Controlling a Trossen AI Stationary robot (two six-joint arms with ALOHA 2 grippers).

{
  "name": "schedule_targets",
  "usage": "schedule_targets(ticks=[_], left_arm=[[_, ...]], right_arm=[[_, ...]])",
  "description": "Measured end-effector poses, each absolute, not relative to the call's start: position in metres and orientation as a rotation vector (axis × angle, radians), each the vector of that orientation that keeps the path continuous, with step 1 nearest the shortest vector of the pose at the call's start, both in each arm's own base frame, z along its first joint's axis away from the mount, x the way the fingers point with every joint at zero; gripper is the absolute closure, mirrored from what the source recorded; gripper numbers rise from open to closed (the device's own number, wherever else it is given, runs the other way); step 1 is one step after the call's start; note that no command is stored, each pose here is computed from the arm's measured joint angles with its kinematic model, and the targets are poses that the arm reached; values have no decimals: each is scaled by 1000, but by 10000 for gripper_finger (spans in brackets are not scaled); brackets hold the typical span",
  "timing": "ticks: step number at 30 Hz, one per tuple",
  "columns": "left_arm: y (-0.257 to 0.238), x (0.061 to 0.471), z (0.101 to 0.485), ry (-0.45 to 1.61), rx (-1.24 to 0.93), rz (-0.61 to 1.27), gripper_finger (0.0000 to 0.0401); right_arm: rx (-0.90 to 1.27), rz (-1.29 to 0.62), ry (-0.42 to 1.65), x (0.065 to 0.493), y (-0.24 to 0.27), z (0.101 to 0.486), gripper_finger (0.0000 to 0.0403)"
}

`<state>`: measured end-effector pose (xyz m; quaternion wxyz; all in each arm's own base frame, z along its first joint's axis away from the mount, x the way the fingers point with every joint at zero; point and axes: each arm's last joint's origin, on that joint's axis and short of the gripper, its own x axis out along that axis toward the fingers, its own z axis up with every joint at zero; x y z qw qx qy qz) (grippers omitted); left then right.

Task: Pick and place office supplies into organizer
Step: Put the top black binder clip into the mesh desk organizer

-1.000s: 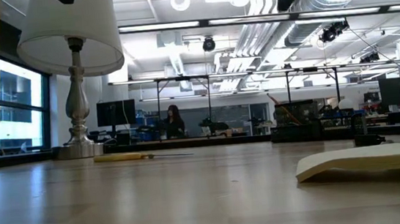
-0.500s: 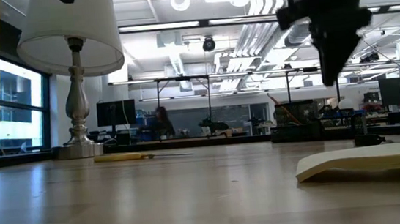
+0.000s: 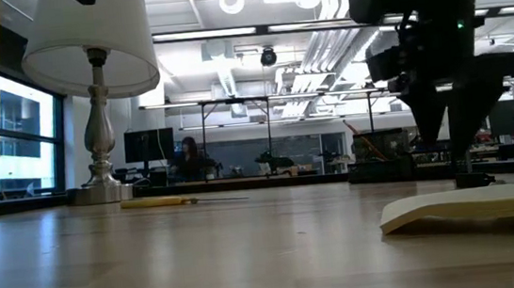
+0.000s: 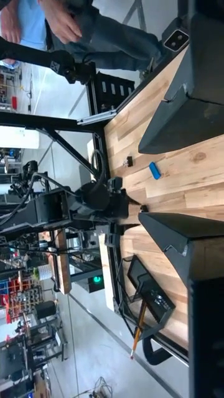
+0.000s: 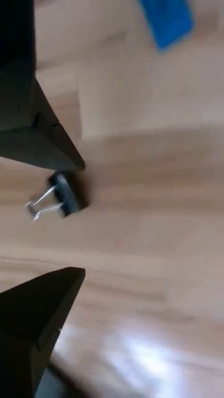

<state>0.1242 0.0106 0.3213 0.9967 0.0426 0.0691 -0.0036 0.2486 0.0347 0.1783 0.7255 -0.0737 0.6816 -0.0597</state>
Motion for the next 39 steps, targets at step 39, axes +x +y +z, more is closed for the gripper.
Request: schedule_targets(ticks=[39], left_arm=[[11, 124, 320, 148, 82, -7, 247]], right_arm=[[-209, -1, 1528, 227, 37, 138, 242]])
